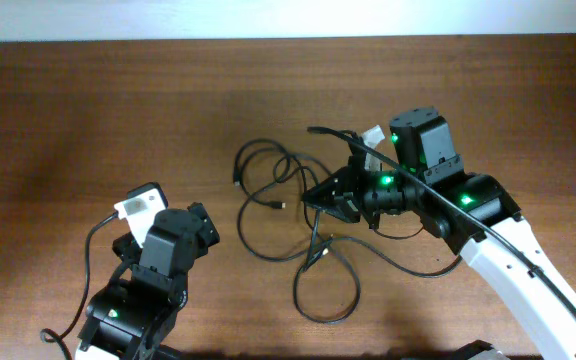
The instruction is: Untangle cables
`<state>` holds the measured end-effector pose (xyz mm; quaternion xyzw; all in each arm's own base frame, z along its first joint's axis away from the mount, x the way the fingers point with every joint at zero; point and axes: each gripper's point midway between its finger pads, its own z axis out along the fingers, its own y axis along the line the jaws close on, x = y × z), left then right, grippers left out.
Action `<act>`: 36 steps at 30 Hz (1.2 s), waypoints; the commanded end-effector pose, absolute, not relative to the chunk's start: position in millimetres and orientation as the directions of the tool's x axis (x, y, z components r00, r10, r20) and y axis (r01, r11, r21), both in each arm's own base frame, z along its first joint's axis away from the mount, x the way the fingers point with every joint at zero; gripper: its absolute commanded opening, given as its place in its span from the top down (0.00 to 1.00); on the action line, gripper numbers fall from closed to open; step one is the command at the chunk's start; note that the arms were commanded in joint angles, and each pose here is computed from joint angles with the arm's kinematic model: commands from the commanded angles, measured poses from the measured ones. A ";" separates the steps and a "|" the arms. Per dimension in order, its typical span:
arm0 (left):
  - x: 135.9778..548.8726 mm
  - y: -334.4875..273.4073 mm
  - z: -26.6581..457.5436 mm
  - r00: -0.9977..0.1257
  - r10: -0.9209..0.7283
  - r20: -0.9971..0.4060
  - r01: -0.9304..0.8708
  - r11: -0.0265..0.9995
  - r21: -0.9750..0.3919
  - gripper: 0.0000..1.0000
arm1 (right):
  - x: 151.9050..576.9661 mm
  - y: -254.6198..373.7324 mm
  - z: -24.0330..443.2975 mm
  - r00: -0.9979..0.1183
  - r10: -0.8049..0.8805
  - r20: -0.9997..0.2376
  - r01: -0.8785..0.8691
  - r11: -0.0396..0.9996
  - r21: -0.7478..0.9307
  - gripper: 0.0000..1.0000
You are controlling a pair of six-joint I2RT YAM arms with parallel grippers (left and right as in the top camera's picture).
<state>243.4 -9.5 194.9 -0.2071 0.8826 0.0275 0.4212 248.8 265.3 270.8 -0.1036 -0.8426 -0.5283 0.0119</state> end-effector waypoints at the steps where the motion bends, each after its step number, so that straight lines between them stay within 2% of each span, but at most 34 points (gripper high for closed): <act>1: 243.5 -8.4 197.7 -0.555 -0.331 -0.763 -0.385 0.915 -0.117 0.01 | 227.5 278.0 303.6 -0.997 -0.021 0.079 0.069 0.299 0.952 0.96; 3: 243.5 -8.4 197.7 -0.555 -0.331 -0.763 -0.385 0.915 -0.117 0.01 | 223.6 281.5 317.4 -0.997 -0.076 0.031 0.012 0.241 0.970 0.96; 7: 243.5 -8.4 197.7 -0.555 -0.331 -0.763 -0.385 0.915 -0.117 0.01 | 217.1 287.5 356.6 -0.967 -0.180 -0.180 -0.196 0.071 0.978 0.96; 13: 243.5 -8.4 197.7 -0.555 -0.331 -0.763 -0.385 0.915 -0.117 0.01 | 220.8 289.6 380.7 -0.941 -0.168 -0.294 -0.298 -0.005 0.955 0.96; 19: 243.5 -8.4 197.7 -0.555 -0.331 -0.763 -0.385 0.915 -0.117 0.01 | 222.6 290.1 394.0 -0.932 -0.153 -0.328 -0.326 -0.037 0.945 0.96; 27: 243.5 -8.4 197.7 -0.555 -0.331 -0.763 -0.385 0.915 -0.117 0.01 | 231.5 287.7 393.2 -0.939 -0.114 -0.326 -0.326 -0.021 0.945 0.96; 36: 243.5 -8.4 197.7 -0.555 -0.331 -0.763 -0.385 0.915 -0.117 0.01 | 271.5 255.9 392.2 -0.945 0.033 -0.324 -0.323 0.033 0.946 0.96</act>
